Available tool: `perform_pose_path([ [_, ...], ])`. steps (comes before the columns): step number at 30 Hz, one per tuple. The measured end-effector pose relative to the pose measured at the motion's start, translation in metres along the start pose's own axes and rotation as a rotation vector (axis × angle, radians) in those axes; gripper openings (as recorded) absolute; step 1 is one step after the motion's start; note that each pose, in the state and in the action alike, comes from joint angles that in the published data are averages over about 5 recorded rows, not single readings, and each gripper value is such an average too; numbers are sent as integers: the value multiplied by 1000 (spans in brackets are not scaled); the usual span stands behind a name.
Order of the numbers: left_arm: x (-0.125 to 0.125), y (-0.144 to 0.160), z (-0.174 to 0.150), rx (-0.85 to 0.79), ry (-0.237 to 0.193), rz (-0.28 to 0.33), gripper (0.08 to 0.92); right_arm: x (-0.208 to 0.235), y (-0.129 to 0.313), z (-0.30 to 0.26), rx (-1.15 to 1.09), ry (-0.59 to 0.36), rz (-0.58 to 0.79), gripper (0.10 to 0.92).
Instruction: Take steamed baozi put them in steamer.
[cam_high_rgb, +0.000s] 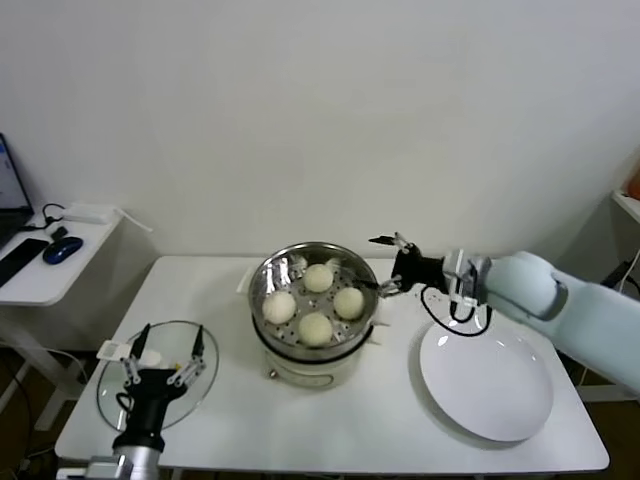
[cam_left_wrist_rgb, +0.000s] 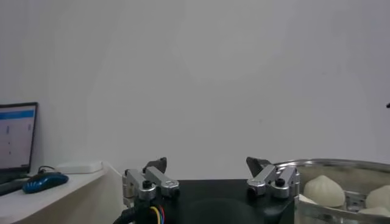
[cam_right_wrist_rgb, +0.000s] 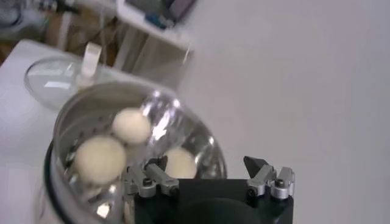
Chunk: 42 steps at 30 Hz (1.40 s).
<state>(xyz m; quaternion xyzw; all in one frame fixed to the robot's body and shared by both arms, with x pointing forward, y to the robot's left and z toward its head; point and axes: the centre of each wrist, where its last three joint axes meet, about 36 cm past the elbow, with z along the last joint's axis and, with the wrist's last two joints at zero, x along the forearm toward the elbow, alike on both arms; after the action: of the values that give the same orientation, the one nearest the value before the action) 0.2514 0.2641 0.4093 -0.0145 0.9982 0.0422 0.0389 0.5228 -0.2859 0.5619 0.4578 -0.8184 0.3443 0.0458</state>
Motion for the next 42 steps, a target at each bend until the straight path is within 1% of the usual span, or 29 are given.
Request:
perform_pose_path([
  [7,2,0,2,2,2,-13,823,-5,46,16,-96,-186,157,823],
  [12,2,2,4,2,4,-22,823,5,80,45,-223,-265,307,823],
  [18,0,4,8,3,7,-28,823,28,138,88,-384,-275,462,823],
  [23,-1,5,10,6,11,-31,823,39,194,111,-507,-253,529,823],
  [27,-1,7,11,6,13,-32,823,43,227,119,-575,-247,576,823],
  [34,1,10,13,3,25,-34,823,43,263,121,-649,-262,655,823],
  [42,2,14,15,1,31,-41,823,45,286,119,-691,-274,714,823],
])
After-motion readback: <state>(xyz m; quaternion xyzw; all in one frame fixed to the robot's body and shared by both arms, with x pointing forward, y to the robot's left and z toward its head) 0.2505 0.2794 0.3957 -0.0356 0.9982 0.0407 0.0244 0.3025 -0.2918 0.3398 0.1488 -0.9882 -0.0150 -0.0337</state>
